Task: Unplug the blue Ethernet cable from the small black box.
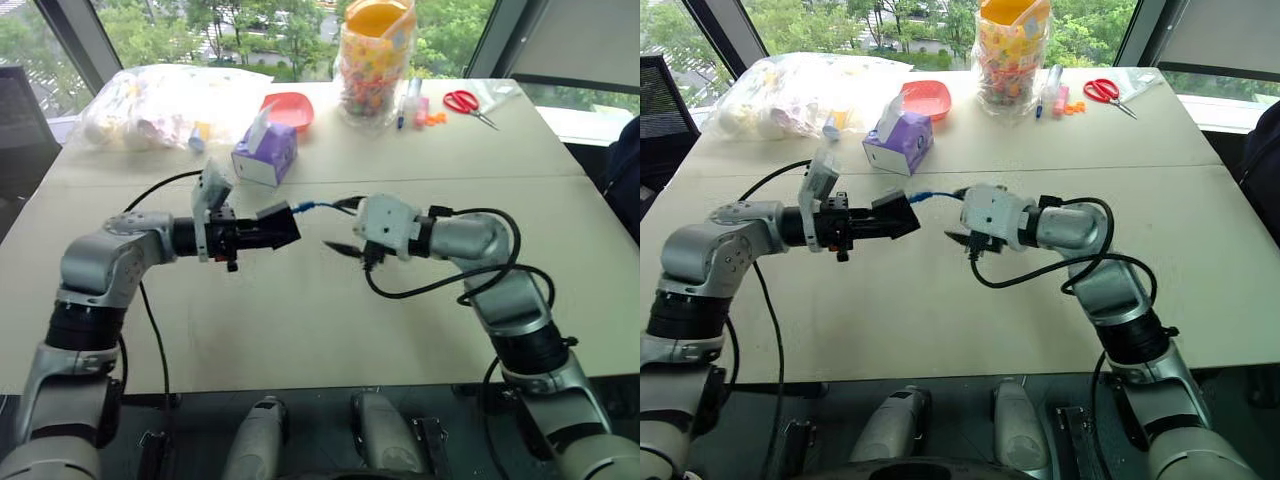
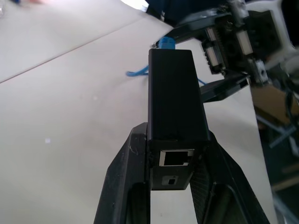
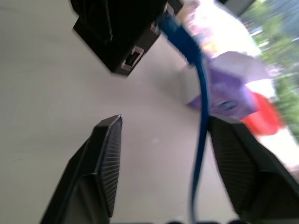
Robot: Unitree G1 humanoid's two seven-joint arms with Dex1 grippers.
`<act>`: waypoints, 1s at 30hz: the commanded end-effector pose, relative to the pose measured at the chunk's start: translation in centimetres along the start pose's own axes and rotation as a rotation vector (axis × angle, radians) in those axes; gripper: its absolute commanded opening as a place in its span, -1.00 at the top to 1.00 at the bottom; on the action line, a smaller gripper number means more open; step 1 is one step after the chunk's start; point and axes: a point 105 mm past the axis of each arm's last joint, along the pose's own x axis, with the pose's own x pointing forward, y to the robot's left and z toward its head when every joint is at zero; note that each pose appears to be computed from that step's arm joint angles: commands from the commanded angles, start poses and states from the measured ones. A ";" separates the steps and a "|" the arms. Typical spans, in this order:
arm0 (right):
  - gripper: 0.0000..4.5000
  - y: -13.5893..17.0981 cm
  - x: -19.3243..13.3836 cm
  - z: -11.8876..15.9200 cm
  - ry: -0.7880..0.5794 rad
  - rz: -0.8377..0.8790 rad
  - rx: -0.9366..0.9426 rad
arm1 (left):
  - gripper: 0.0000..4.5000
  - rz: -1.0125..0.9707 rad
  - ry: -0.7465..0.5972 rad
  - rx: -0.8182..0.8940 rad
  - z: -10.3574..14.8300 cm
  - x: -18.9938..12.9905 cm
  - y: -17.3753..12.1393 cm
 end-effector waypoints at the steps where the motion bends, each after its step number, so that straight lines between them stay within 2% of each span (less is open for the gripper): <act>1: -0.99 -0.9 -1.2 0.7 -0.039 0.086 0.279 | 0.78 -0.111 0.070 0.113 0.3 -0.6 -1.3; 4: -0.99 -1.8 -1.4 1.5 -0.087 0.162 0.523 | 0.78 -0.168 0.118 0.160 0.1 -0.9 -1.8; 8: -0.99 -1.4 -1.5 3.0 -0.112 0.256 0.620 | 0.78 -0.193 0.135 0.191 0.1 -0.9 -1.8; 13: -0.99 0.7 -1.2 4.6 -0.081 0.392 0.615 | 0.78 -0.177 0.136 0.213 0.1 -0.7 -1.2; 18: -0.99 1.2 -0.6 4.7 -0.053 0.398 0.584 | 0.78 -0.170 0.127 0.219 0.3 -0.5 -0.9; 21: -0.61 1.6 -0.2 5.2 -0.059 0.410 0.574 | 0.78 -0.172 0.125 0.220 0.3 -0.4 -0.9; 24: 0.03 1.7 0.2 5.5 -0.060 0.414 0.562 | 0.78 -0.173 0.124 0.221 0.3 -0.3 -0.9; 30: 0.03 1.5 0.9 5.9 -0.057 0.398 0.539 | 0.78 -0.185 0.123 0.221 0.2 -0.1 -1.2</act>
